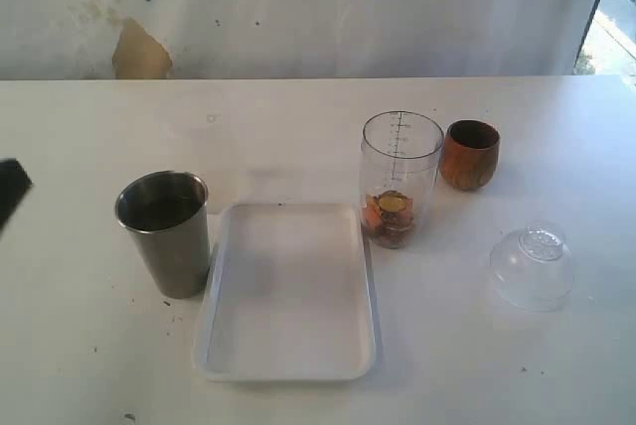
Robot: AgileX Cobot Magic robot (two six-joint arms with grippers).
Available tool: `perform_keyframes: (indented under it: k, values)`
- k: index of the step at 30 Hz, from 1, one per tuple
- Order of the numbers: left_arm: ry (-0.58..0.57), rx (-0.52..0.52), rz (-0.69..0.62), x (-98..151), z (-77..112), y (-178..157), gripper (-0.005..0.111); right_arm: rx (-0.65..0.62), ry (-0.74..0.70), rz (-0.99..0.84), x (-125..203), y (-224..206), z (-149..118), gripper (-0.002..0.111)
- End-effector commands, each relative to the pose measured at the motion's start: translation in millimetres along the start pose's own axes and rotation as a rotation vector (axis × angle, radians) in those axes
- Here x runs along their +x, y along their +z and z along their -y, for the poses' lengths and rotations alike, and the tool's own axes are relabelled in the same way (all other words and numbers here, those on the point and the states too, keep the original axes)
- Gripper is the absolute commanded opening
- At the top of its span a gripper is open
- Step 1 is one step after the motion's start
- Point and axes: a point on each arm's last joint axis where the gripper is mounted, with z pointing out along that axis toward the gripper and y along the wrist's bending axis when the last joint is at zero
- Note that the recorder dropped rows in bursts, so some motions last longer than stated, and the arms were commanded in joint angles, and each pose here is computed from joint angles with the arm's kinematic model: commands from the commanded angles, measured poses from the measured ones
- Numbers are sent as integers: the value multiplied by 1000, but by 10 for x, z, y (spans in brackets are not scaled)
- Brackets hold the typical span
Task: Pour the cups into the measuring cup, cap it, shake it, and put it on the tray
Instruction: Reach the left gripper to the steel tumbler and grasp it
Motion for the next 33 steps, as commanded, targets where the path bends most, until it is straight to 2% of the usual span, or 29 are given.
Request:
perform_keyframes:
  k: [1, 3, 7, 11, 20, 24, 27, 33]
  values:
    - [7, 166, -123, 177, 31, 152, 105, 5, 3, 3, 9, 0, 3, 0]
    - [47, 205, -139, 232, 22, 201, 105, 5, 3, 3, 9, 0, 3, 0]
    - [33, 248, -209, 388, -25, 307, 105, 5, 3, 1, 11, 0, 3, 0]
    - [41, 255, -276, 567, -79, 415, 105, 5, 3, 1, 11, 0, 3, 0]
    - [145, 212, -339, 834, -148, 578, 105, 5, 3, 1, 11, 0, 3, 0]
    - [168, 241, -320, 890, -146, 613, 105, 5, 3, 1, 11, 0, 3, 0]
    - [178, 223, -281, 900, -179, 656, 105, 5, 3, 1, 11, 0, 3, 0]
    - [180, 234, -301, 963, -281, 886, 105, 5, 3, 1, 11, 0, 3, 0]
